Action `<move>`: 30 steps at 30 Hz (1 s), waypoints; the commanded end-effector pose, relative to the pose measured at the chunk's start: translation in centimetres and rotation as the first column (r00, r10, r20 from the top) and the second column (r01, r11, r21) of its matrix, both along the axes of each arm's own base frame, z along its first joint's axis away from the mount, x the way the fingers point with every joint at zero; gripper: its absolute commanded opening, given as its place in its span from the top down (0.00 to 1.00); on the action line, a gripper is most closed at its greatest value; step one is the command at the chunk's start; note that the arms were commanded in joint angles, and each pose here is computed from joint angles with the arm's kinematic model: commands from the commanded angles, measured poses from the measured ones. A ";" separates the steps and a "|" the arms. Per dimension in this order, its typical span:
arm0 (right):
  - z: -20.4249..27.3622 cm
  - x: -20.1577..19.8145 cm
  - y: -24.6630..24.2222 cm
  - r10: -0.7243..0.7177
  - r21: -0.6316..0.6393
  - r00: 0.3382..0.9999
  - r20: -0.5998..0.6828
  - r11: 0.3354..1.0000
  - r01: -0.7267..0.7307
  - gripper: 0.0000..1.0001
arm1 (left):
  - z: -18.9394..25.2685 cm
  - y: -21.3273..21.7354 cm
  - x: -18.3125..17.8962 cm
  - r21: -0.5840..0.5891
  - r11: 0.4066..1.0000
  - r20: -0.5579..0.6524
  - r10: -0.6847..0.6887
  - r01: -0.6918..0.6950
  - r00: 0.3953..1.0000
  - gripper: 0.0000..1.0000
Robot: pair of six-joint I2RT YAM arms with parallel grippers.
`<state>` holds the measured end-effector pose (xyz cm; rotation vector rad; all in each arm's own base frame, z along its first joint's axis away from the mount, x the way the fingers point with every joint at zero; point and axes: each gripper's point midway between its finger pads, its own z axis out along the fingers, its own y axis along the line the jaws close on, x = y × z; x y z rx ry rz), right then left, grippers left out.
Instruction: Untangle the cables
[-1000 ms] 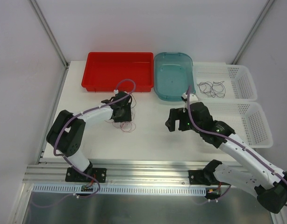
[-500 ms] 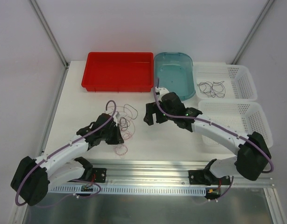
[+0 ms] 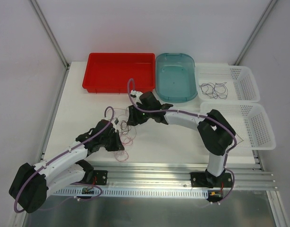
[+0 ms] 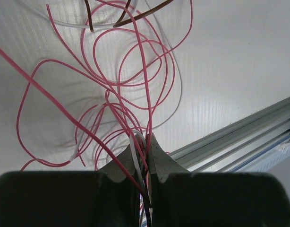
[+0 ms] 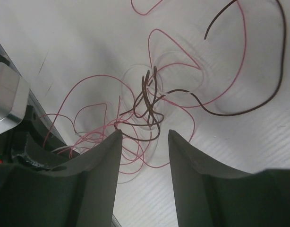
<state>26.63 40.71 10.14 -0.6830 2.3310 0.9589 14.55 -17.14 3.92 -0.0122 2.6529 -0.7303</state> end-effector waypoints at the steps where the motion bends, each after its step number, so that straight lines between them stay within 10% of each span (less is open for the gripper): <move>1: 1.5 0.0 3.0 0.048 0.100 0.999 -0.003 0.994 -0.048 0.53 | 0.1 -0.2 -0.1 -0.008 1.000 -0.007 0.001 -0.001 1.000 0.97; 16: -1.2 0.3 3.1 0.015 0.064 0.999 -0.033 0.998 -0.013 0.85 | 0.2 0.6 1.4 0.044 0.997 0.033 0.064 -0.065 0.997 0.97; 30: 14.5 -5.1 -5.4 0.087 0.049 0.982 0.170 0.994 -0.096 0.99 | -1.2 4.4 7.9 0.207 0.910 -0.007 0.369 -0.360 0.929 1.00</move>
